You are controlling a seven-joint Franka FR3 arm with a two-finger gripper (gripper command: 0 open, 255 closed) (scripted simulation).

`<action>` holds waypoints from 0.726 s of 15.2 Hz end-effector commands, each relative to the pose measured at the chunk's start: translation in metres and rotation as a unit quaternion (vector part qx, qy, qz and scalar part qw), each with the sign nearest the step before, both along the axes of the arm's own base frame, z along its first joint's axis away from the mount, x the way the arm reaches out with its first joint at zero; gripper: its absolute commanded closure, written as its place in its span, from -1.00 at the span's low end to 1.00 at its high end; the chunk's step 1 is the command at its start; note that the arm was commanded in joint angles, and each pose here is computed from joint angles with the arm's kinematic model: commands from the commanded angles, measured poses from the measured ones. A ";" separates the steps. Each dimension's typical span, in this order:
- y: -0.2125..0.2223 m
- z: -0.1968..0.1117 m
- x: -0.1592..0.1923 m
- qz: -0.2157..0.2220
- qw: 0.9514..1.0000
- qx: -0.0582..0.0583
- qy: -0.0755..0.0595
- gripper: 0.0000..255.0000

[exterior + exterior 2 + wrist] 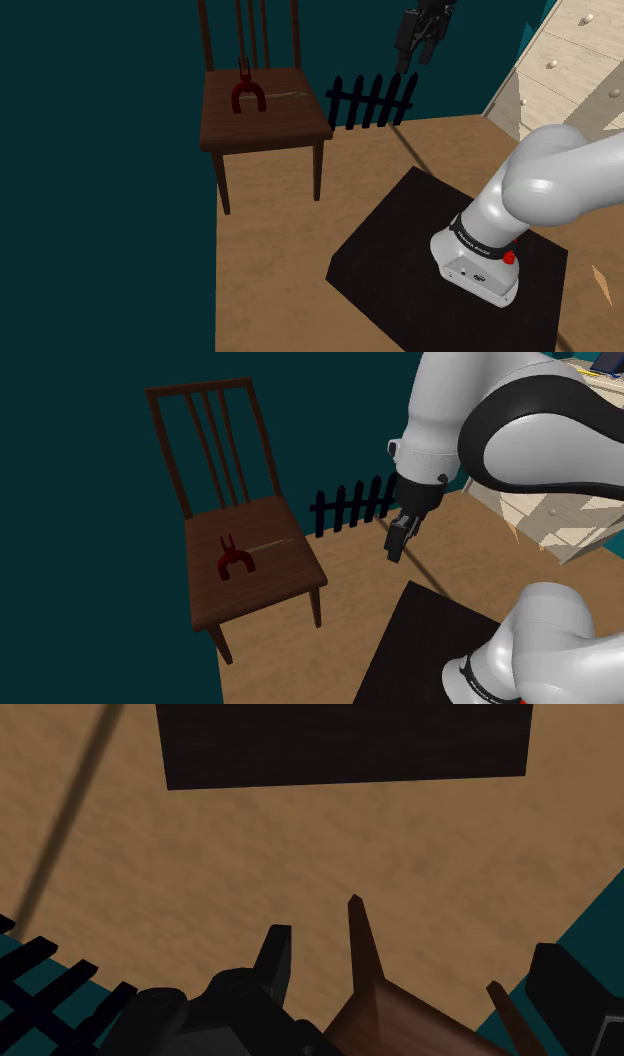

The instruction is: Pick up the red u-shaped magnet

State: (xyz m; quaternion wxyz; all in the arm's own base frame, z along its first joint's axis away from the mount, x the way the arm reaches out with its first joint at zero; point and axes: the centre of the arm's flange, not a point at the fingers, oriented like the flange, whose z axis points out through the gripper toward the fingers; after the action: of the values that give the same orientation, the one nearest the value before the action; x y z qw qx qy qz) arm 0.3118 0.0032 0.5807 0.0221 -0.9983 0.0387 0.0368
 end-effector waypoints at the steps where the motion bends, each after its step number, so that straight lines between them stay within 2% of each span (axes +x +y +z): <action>1: 0.000 0.000 0.000 0.000 1.000 0.000 0.000 -1.00; 11: 0.054 -0.013 0.118 -0.003 1.000 -0.011 -0.011 -1.00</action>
State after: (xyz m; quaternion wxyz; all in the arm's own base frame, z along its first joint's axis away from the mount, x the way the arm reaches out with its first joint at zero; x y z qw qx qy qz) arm 0.4161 0.0509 0.5701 0.0127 -0.9987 0.0418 0.0260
